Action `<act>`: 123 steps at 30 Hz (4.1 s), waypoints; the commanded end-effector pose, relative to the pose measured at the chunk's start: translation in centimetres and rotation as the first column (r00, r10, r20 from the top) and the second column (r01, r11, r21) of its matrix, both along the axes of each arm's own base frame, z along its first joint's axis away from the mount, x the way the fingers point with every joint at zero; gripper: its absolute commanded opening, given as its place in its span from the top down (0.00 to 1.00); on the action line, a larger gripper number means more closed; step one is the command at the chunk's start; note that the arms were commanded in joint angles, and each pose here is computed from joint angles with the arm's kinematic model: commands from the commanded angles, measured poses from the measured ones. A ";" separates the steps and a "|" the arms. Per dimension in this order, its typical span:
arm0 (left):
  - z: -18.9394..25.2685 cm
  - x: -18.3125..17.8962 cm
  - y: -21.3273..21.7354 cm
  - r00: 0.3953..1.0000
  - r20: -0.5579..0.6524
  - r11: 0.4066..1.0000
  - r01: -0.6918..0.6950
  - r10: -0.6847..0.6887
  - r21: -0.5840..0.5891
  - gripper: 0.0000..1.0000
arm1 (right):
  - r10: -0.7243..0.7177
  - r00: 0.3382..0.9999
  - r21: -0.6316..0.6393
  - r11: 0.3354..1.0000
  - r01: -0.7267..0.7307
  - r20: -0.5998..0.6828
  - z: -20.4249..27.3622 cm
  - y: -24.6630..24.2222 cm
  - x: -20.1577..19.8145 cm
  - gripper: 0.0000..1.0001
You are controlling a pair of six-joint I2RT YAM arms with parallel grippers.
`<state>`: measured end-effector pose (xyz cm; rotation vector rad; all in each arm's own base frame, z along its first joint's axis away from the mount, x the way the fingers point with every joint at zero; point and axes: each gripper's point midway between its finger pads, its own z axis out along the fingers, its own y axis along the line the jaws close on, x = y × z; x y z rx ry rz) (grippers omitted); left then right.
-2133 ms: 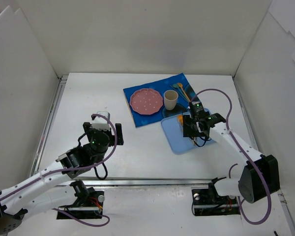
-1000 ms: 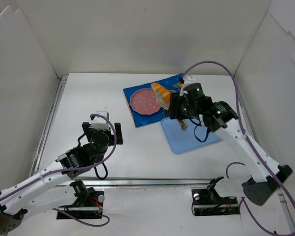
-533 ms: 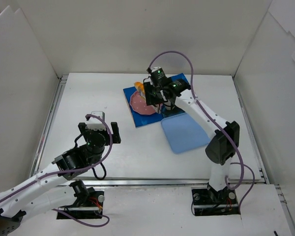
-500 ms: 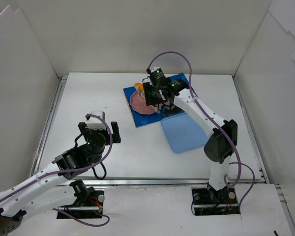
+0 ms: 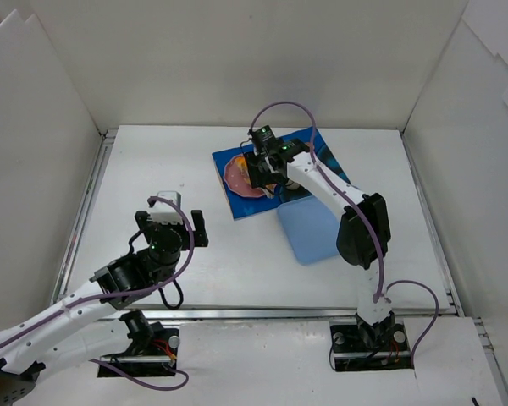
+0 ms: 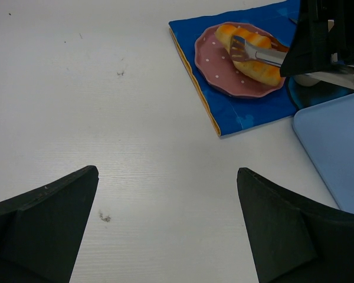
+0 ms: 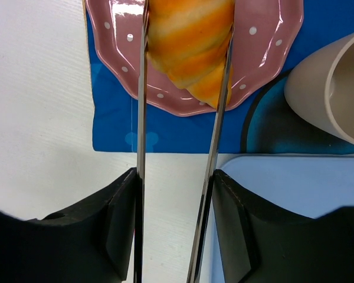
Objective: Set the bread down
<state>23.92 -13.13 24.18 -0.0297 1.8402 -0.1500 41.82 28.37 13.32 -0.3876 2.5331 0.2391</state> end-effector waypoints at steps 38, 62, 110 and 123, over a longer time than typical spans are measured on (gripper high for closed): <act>1.2 0.7 -0.2 0.999 0.022 0.999 -0.027 0.028 -0.021 0.00 | -0.014 0.980 0.068 0.998 0.001 0.199 8.0 -0.7 0.8 0.33; 1.3 0.5 -0.1 0.999 0.034 0.999 -0.024 0.025 -0.046 0.00 | 0.072 0.985 0.101 0.991 -0.089 0.159 2.1 0.9 -18.2 0.32; 1.2 0.6 -0.3 0.999 0.029 0.999 -0.020 0.021 -0.044 0.00 | 0.104 0.992 -0.085 0.992 -0.098 0.068 -11.5 0.2 -18.5 0.12; 1.1 0.7 -0.4 0.999 0.025 0.999 -0.023 0.024 -0.037 0.00 | 0.076 0.979 -0.002 0.997 -0.077 0.188 -2.1 -0.2 -18.5 0.02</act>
